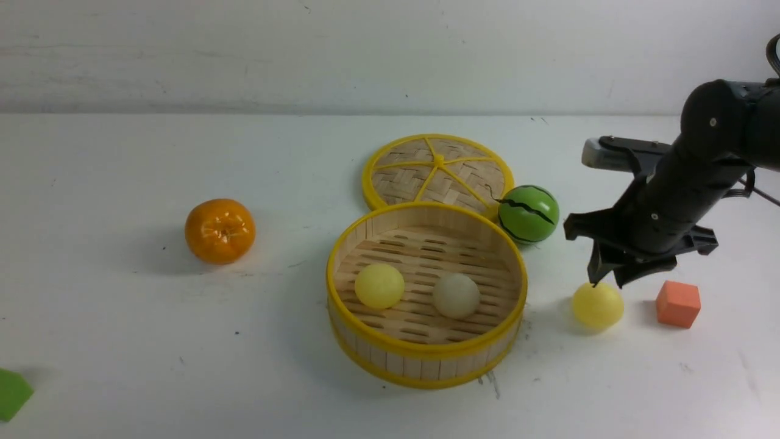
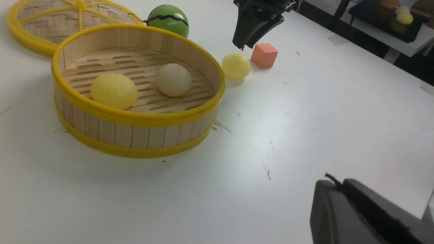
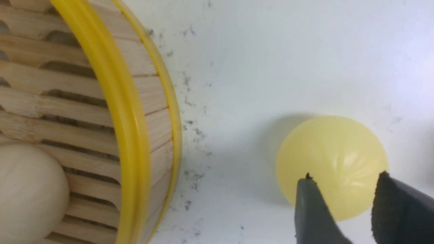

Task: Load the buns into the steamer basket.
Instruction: Use the right arm to grab a steamed stuffed bun, then use the right arm to put the steamed stuffed bun into the steamer

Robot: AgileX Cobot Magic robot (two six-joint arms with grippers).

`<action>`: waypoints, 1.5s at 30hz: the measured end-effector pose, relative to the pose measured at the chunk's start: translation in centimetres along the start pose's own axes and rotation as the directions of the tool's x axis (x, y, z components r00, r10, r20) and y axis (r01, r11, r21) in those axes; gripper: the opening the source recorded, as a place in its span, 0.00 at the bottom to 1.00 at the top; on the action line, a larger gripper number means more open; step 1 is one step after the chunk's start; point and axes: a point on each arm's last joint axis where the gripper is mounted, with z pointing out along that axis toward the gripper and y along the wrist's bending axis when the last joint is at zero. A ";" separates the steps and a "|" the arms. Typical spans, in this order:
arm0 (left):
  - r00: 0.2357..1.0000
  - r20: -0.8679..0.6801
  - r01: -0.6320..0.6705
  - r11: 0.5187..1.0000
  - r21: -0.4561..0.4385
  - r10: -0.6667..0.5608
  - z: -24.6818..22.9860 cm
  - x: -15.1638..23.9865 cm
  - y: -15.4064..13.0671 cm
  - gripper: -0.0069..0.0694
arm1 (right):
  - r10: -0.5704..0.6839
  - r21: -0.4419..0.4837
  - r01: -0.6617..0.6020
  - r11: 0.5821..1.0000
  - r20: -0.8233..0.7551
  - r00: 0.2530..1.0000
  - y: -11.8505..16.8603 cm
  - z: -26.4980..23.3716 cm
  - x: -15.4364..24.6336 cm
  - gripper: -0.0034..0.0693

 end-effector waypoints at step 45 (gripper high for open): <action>1.000 0.001 -0.003 1.000 -0.001 0.003 0.0 0.0 0.0 0.14 | -0.328 -0.167 0.355 0.920 0.167 0.930 14.7 4.8 -3.9 0.11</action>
